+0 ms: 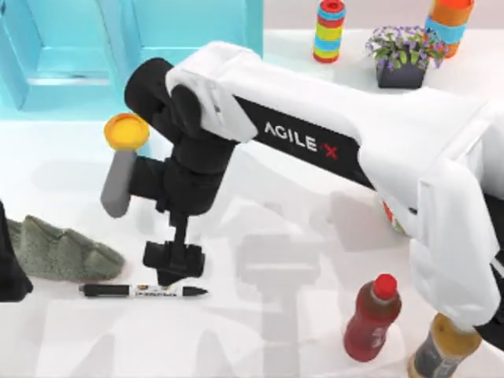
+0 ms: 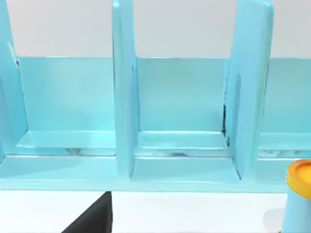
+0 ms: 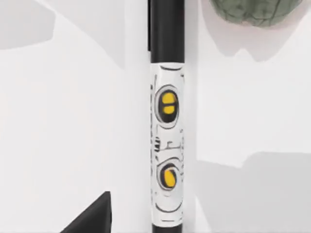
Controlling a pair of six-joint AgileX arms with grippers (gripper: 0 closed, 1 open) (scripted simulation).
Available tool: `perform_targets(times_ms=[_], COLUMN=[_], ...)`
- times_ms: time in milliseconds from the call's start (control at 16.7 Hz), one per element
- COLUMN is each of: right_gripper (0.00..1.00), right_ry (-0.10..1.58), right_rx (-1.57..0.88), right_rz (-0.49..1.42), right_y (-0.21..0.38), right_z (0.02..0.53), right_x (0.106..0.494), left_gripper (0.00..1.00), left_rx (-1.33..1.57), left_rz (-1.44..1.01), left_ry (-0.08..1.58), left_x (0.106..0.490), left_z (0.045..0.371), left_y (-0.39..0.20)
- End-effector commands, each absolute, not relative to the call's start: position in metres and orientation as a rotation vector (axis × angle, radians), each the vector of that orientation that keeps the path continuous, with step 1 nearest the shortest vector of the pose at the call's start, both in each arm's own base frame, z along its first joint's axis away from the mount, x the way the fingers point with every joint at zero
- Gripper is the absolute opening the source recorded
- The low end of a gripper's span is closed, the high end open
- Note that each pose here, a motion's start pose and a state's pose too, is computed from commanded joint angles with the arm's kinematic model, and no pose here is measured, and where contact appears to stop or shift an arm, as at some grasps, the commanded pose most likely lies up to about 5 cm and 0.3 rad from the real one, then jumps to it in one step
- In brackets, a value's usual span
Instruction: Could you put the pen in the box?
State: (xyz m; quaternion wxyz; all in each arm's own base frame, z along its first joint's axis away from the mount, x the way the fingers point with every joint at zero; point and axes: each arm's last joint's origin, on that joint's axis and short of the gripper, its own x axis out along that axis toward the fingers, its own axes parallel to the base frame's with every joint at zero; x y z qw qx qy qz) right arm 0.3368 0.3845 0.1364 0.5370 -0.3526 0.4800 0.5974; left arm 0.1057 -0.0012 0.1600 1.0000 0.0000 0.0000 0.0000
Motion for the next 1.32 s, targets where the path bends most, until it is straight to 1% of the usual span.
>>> perform_targets(times_ms=[180,420,540,780,1320], right_gripper=[1.0,1.0,1.0,1.0,0.32], right_ry=[1.136,1.143,1.14,1.139,1.139], right_rx=[-0.841,-0.841,-0.843,-0.843,-0.843], right_rz=[1.425,1.421,1.424,1.424,1.424], right_y=[0.392,0.422,0.433,0.433,0.433], right_z=[0.109,0.081,0.079,0.079,0.079], right_x=[0.332,0.307,0.297,0.296,0.296], left_gripper=[1.0,1.0,1.0,1.0,1.0], left_rx=[0.0,0.0,0.0,0.0,0.0], left_rz=[0.0,0.0,0.0,0.0,0.0], left_ry=[0.0,0.0,0.0,0.0,0.0], left_x=[0.106,0.106,0.106,0.106,0.106], left_z=[0.16,0.16,0.16,0.16,0.16], left_y=[-0.001,-0.001,-0.001,-0.001,-0.001])
